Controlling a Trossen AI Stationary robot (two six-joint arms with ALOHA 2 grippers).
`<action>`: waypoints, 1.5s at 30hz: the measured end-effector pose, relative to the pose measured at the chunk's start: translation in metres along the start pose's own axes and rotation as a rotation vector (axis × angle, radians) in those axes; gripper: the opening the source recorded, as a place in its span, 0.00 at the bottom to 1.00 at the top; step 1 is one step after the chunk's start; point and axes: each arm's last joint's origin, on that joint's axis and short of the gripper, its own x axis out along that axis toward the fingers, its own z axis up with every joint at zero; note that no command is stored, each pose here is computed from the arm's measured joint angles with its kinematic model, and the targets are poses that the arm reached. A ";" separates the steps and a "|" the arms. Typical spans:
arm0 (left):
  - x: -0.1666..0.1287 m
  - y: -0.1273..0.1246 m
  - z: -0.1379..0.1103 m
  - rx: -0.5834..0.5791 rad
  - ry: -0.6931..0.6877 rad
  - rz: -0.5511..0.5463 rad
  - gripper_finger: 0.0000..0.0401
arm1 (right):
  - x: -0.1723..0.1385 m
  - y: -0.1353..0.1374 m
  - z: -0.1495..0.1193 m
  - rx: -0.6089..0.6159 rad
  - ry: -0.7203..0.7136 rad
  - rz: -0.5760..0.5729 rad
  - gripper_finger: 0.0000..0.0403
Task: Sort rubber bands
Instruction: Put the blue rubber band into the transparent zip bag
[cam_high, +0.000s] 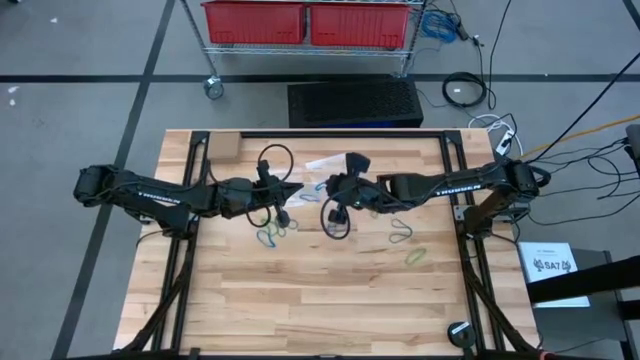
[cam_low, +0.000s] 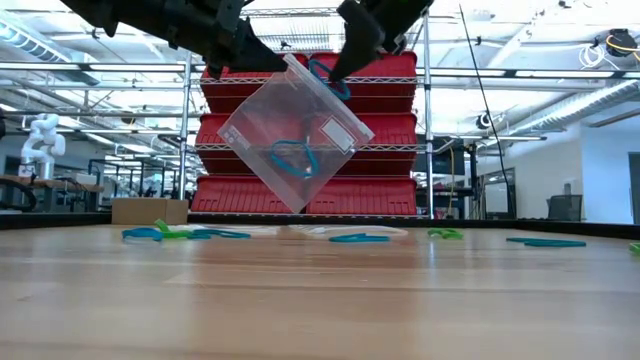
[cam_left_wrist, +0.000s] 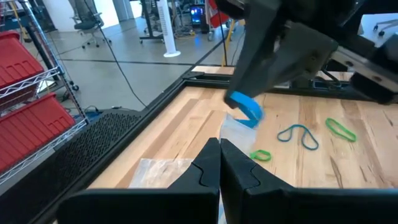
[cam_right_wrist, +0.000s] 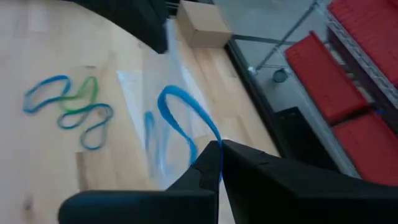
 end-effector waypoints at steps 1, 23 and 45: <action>0.000 0.000 0.000 0.000 0.000 0.000 0.00 | 0.000 -0.001 0.000 0.000 0.001 -0.014 0.00; 0.000 -0.001 0.001 -0.006 -0.013 -0.005 0.00 | 0.025 0.023 -0.011 -0.027 0.045 0.067 0.00; 0.000 -0.001 0.002 -0.036 -0.024 -0.027 0.00 | 0.027 0.020 0.002 0.046 -0.074 0.129 0.00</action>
